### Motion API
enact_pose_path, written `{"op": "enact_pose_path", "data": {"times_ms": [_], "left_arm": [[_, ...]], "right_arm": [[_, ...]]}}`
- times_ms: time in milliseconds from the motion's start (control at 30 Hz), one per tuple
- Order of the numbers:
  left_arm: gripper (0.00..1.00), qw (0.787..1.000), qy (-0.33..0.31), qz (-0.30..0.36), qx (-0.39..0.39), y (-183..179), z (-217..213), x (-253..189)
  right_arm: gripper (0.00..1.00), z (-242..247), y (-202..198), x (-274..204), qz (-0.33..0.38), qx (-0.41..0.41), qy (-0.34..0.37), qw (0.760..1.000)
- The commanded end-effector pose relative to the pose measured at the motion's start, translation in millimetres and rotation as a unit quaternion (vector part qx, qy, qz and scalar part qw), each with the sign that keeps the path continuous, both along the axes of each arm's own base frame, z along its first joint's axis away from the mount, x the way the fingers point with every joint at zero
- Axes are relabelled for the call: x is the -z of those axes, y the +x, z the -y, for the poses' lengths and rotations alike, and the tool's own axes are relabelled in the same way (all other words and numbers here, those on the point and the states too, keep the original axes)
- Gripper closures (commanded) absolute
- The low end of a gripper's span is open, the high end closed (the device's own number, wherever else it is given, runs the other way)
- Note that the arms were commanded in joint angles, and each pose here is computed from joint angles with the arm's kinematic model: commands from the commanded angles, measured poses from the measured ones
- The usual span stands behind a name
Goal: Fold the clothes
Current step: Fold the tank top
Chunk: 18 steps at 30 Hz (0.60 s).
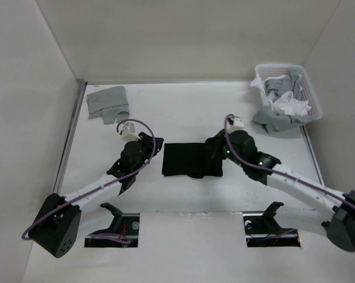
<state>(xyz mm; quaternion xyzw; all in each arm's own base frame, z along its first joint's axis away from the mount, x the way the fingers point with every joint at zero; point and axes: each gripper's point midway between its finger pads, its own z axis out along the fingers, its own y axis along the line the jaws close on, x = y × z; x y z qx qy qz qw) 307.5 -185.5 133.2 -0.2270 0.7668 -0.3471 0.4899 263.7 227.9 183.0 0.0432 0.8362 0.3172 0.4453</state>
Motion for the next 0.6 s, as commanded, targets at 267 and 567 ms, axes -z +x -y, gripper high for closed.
{"op": "enact_pose_path", "data": {"times_ms": [267, 567], "left_arm": [[0.7, 0.997, -0.023, 0.048, -0.05, 2.0, -45.7, -30.0], [0.69, 0.997, -0.021, 0.044, -0.052, 12.0, -47.8, -29.3]], "right_arm": [[0.75, -144.8, 5.8, 32.3, -0.027, -0.108, -0.121, 0.986], [0.59, -151.5, -14.5, -0.4, 0.017, -0.12, -0.016, 0.993]]}}
